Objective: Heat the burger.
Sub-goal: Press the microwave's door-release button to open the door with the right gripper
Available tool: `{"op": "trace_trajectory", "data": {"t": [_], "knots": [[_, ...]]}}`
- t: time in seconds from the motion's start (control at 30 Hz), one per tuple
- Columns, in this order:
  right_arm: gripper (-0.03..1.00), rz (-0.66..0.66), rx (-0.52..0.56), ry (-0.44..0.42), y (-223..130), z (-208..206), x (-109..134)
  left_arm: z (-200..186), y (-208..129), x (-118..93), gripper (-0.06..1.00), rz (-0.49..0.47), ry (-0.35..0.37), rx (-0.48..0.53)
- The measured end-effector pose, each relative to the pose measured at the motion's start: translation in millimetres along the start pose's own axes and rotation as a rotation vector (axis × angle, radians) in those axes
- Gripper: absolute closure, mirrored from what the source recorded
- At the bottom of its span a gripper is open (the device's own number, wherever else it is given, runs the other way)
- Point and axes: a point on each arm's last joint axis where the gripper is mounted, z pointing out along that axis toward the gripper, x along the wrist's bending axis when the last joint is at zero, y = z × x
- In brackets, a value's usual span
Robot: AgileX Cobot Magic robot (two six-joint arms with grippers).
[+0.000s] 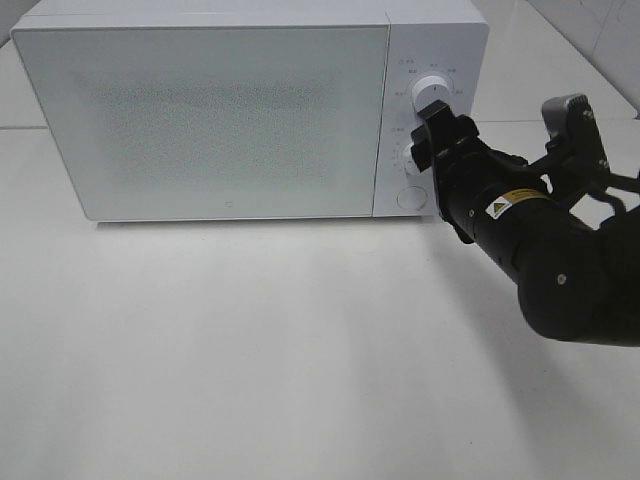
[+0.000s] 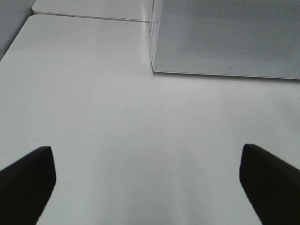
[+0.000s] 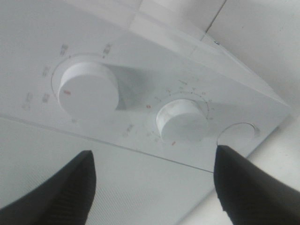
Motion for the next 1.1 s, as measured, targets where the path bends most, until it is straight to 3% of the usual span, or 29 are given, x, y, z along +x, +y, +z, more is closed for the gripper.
{"op": "trace_trajectory", "data": {"t": [0.03,0.07,0.13,0.17,0.23,0.3,0.4,0.43,0.5,0.57,0.77,0.83,1.1], "knots": [[0.26,0.000,0.000,0.000,0.0,0.0,0.0,0.0,0.0,0.0,-0.04,0.000,0.000,0.000],[0.26,-0.136,0.055,-0.027,2.0,-4.8,4.0,0.0,0.0,0.0,-0.04,0.000,0.000,0.000],[0.26,-0.206,0.088,-0.040,2.1,-7.3,5.6,0.0,0.0,0.0,-0.04,0.000,0.000,0.000],[0.26,-0.327,0.151,-0.057,3.7,-10.9,7.4,0.0,0.0,0.0,-0.04,0.000,0.000,0.000],[0.26,-0.377,0.186,-0.068,3.7,-12.5,7.2,0.0,0.0,0.0,-0.04,0.000,0.000,0.000],[0.26,-0.582,0.289,-0.091,12.6,-17.9,7.1,0.0,0.0,0.0,-0.04,0.000,0.000,0.000],[0.26,-0.620,0.312,-0.095,14.2,-19.2,6.4,0.0,0.0,0.0,-0.04,0.000,0.000,0.000],[0.26,-0.704,0.366,-0.097,18.5,-22.0,5.5,0.0,0.0,0.0,-0.04,0.000,0.000,0.000],[0.26,-0.730,0.399,-0.103,19.5,-23.7,4.3,0.0,0.0,0.0,-0.04,0.000,0.000,0.000],[0.26,-0.819,0.529,-0.103,25.7,-33.1,2.7,0.0,0.1,0.0,-0.04,0.000,0.000,-0.001],[0.26,-0.899,0.637,-0.078,30.9,-46.8,6.5,0.0,0.1,0.0,-0.04,0.000,0.000,-0.001],[0.26,-0.970,0.737,-0.053,36.7,-66.4,13.2,0.0,0.1,0.0,-0.04,0.000,0.000,-0.001],[0.26,-0.987,0.866,-0.045,51.2,-106.2,24.0,0.0,0.1,0.0,-0.04,0.000,0.000,-0.001]]}}
